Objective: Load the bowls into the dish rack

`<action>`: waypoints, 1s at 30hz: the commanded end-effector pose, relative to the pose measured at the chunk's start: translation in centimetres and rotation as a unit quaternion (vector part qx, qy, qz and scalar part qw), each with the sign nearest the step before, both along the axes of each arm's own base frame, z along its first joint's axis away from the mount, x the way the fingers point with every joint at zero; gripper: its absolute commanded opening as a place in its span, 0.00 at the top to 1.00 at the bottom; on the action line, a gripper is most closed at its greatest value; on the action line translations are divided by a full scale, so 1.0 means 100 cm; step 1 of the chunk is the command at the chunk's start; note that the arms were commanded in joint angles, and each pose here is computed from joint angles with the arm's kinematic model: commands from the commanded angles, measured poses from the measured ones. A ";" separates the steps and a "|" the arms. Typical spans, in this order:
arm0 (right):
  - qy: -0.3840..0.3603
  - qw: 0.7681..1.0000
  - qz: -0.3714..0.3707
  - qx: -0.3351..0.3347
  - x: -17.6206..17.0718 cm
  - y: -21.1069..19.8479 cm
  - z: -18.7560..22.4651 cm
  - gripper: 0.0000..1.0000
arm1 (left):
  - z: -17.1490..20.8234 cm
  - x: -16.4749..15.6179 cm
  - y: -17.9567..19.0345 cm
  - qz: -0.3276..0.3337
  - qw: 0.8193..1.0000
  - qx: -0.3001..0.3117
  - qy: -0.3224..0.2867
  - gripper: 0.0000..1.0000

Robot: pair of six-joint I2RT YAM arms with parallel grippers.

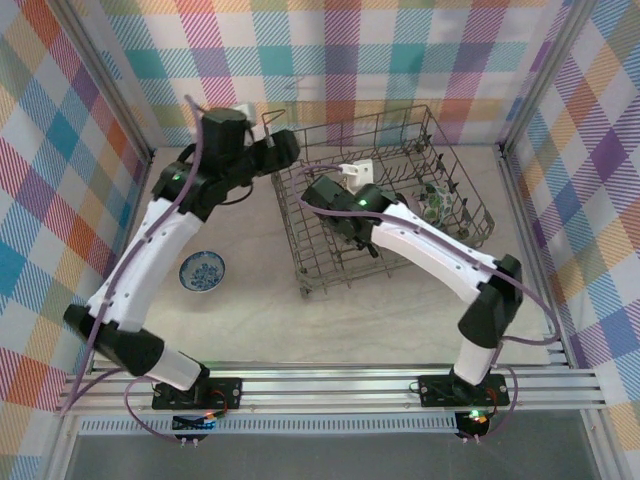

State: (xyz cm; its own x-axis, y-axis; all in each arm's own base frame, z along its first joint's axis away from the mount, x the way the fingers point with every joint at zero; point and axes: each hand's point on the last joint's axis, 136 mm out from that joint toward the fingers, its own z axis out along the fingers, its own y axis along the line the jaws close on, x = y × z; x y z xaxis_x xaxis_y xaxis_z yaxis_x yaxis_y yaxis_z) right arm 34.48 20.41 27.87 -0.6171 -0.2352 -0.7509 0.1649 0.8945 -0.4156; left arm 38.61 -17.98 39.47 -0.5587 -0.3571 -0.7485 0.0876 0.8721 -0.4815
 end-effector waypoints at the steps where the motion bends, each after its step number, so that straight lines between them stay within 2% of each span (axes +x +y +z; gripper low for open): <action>1: -0.036 0.998 -0.052 -0.029 0.001 -0.017 0.021 1.00 | -0.010 -0.008 0.032 0.027 0.999 0.015 -0.004 0.10; 7: -0.013 0.991 -0.113 -0.070 0.008 -0.029 0.011 1.00 | -0.051 -0.026 0.067 0.052 0.998 0.016 0.036 0.11; 14: 0.001 0.986 -0.127 -0.110 0.016 -0.027 -0.004 1.00 | -0.087 -0.040 0.072 0.041 0.996 0.019 0.071 0.10; 30: 0.032 0.979 -0.117 -0.164 0.030 -0.017 -0.036 1.00 | -0.116 -0.063 0.085 0.042 0.994 0.023 0.095 0.10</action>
State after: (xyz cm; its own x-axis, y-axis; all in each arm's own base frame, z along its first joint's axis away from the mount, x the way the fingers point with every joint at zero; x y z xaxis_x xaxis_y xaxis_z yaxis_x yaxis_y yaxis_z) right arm 38.08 20.51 22.39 -0.7006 -0.2027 -0.6841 0.3454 0.7426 -0.5738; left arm 32.84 -9.99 27.73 -0.6711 -0.3793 -0.6370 -0.0875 0.8937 -0.4400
